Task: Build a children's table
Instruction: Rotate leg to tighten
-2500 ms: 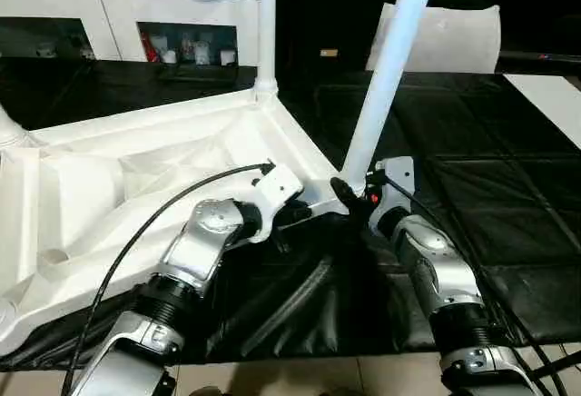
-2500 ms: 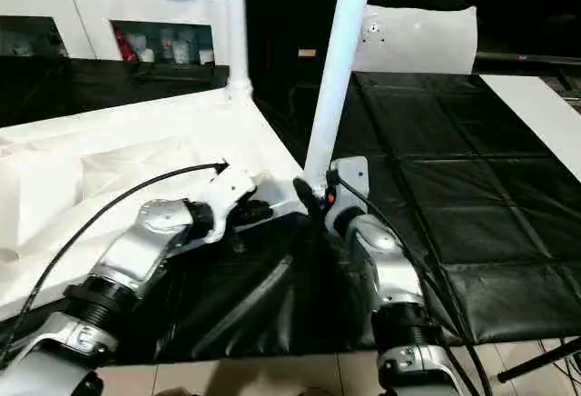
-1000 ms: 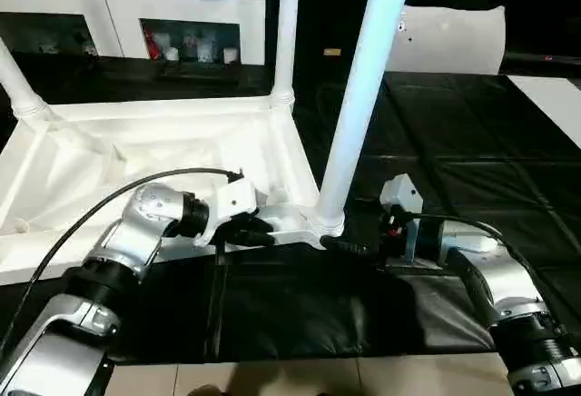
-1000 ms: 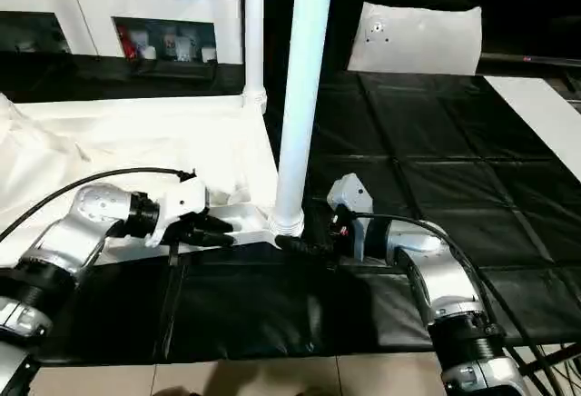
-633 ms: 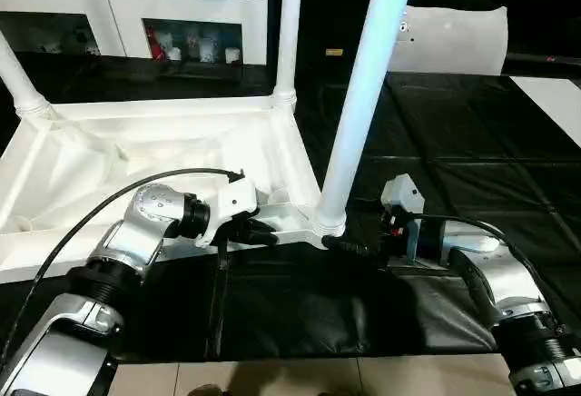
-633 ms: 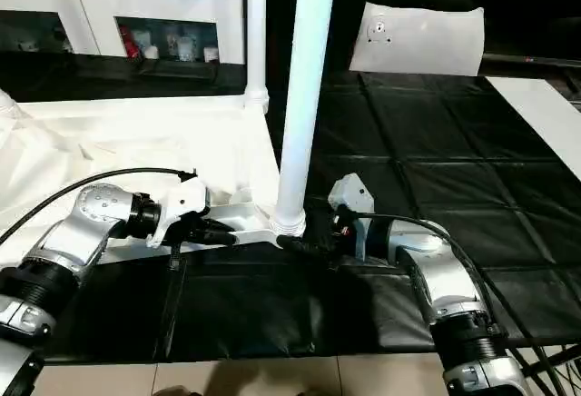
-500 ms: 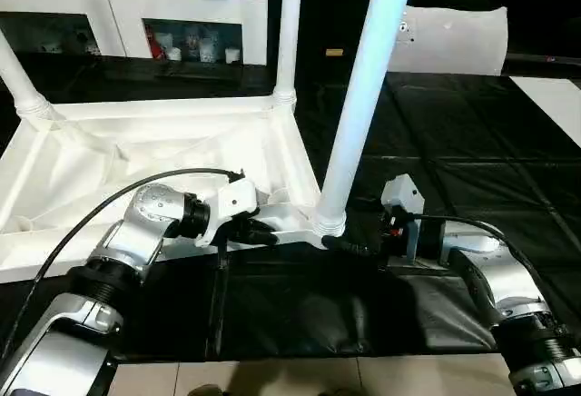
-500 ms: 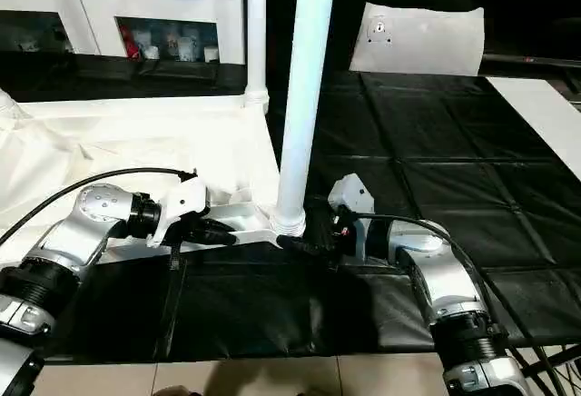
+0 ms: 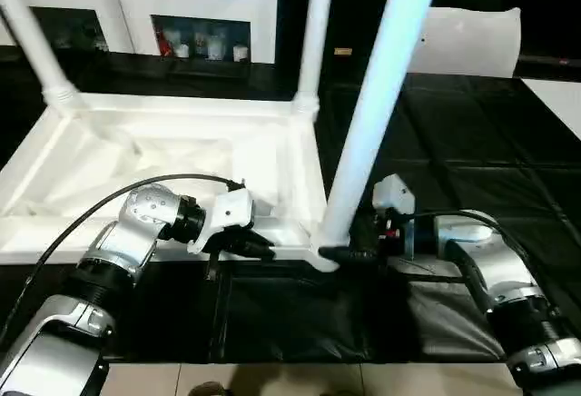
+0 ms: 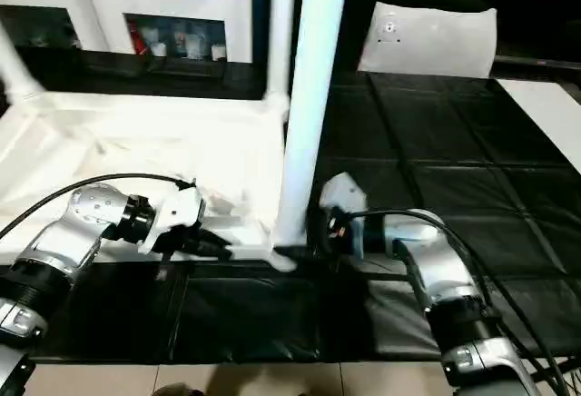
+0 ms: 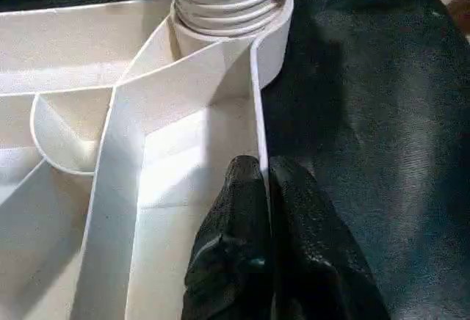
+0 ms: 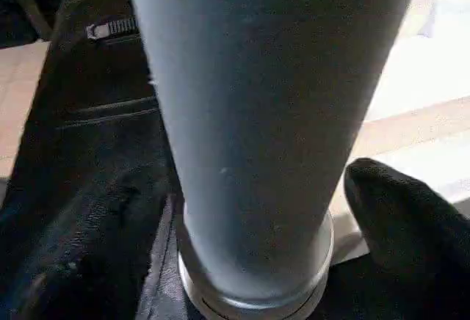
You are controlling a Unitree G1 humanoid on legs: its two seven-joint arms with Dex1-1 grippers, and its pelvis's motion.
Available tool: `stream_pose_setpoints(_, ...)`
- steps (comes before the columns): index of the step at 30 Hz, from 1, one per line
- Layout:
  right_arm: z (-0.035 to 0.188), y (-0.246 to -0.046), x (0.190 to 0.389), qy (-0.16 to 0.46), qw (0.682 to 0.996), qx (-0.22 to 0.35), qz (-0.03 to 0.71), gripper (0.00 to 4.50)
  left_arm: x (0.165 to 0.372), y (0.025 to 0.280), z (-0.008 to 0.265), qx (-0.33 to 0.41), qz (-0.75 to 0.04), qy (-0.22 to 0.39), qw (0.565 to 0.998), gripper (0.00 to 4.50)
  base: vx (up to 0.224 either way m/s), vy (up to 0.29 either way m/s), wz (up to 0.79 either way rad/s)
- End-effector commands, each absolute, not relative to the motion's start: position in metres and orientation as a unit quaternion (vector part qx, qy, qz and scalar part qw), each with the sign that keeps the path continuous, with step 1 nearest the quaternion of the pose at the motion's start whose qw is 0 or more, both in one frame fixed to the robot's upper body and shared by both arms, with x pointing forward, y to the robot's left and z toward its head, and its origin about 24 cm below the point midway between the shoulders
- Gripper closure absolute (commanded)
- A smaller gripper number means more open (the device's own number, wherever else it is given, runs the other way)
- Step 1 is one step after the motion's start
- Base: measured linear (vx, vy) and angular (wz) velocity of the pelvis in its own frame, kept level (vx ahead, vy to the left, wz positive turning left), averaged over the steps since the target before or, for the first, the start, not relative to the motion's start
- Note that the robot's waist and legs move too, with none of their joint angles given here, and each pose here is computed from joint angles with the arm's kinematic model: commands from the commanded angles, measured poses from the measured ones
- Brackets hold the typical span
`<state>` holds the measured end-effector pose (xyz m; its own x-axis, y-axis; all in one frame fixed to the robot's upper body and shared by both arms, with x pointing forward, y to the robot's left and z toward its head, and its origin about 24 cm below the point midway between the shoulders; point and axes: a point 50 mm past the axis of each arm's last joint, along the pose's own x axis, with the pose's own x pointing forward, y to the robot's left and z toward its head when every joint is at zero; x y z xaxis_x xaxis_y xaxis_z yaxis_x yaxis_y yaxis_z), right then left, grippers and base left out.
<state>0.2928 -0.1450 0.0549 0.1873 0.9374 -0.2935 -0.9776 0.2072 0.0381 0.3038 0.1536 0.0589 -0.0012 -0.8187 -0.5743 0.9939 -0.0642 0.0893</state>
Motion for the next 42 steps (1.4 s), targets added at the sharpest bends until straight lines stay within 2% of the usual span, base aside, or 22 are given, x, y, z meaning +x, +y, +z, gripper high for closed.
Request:
stream_pose_setpoints(1,0.058,-0.146,0.294,0.129,0.758,-0.082,0.634,0.61,0.296,0.143,0.053,0.266,-0.72,0.184,0.614,4.5,0.0,0.0,0.0)
stream_pose_setpoints(6,0.056,-0.146,0.293,0.139,0.745,-0.083,0.648,1.06,0.297,0.145,0.053,0.268,-0.721,0.188,0.611,4.5,0.0,0.0,0.0)
stream_pose_setpoints(8,0.055,-0.146,0.293,0.141,0.742,-0.084,0.65,1.11,0.297,0.146,0.053,0.268,-0.721,0.189,0.61,4.5,0.0,0.0,0.0)
stream_pose_setpoints(9,0.055,-0.146,0.293,0.142,0.741,-0.085,0.651,1.32,0.297,0.147,0.053,0.268,-0.721,0.19,0.61,4.5,0.0,0.0,0.0)
stream_pose_setpoints(14,0.052,-0.145,0.292,0.147,0.735,-0.085,0.656,1.72,0.297,0.149,0.052,0.27,-0.718,0.195,0.612,4.5,0.0,0.0,0.0)
stream_pose_setpoints(18,0.051,-0.144,0.291,0.148,0.735,-0.082,0.657,1.81,0.297,0.149,0.052,0.263,-0.714,0.193,0.619,4.5,0.0,0.0,0.0)
stream_pose_setpoints(20,0.048,-0.143,0.287,0.152,0.74,-0.066,0.652,1.83,0.3,0.145,0.055,0.242,-0.699,0.184,0.648,4.5,0.0,0.0,0.0)
stream_pose_setpoints(23,0.042,-0.138,0.286,0.157,0.768,-0.033,0.62,1.85,0.308,0.14,0.059,0.22,-0.662,0.167,0.696,4.5,0.0,0.0,0.0)
stream_pose_setpoints(26,0.033,-0.125,0.286,0.157,0.814,-0.016,0.559,1.85,0.317,0.132,0.062,0.191,-0.613,0.157,0.75,4.5,0.0,0.0,0.0)
stream_pose_setpoints(32,0.018,-0.098,0.297,0.181,0.879,0.036,0.44,1.86,0.322,0.108,0.063,0.149,-0.559,0.147,0.803,4.5,0.0,0.0,0.0)
stream_pose_setpoints(36,0.015,-0.07,0.316,0.202,0.932,0.077,0.292,1.86,0.331,0.081,0.068,0.132,-0.485,0.133,0.854,4.5,0.0,0.0,0.0)
stream_pose_setpoints(40,0.017,-0.064,0.322,0.206,0.941,0.082,0.256,1.86,0.334,0.075,0.07,0.13,-0.462,0.128,0.868,4.5,0.0,0.0,0.0)
stream_pose_setpoints(42,0.021,-0.059,0.325,0.203,0.945,0.105,0.234,1.86,0.335,0.073,0.072,0.134,-0.452,0.124,0.873,4.5,0.0,0.0,0.0)
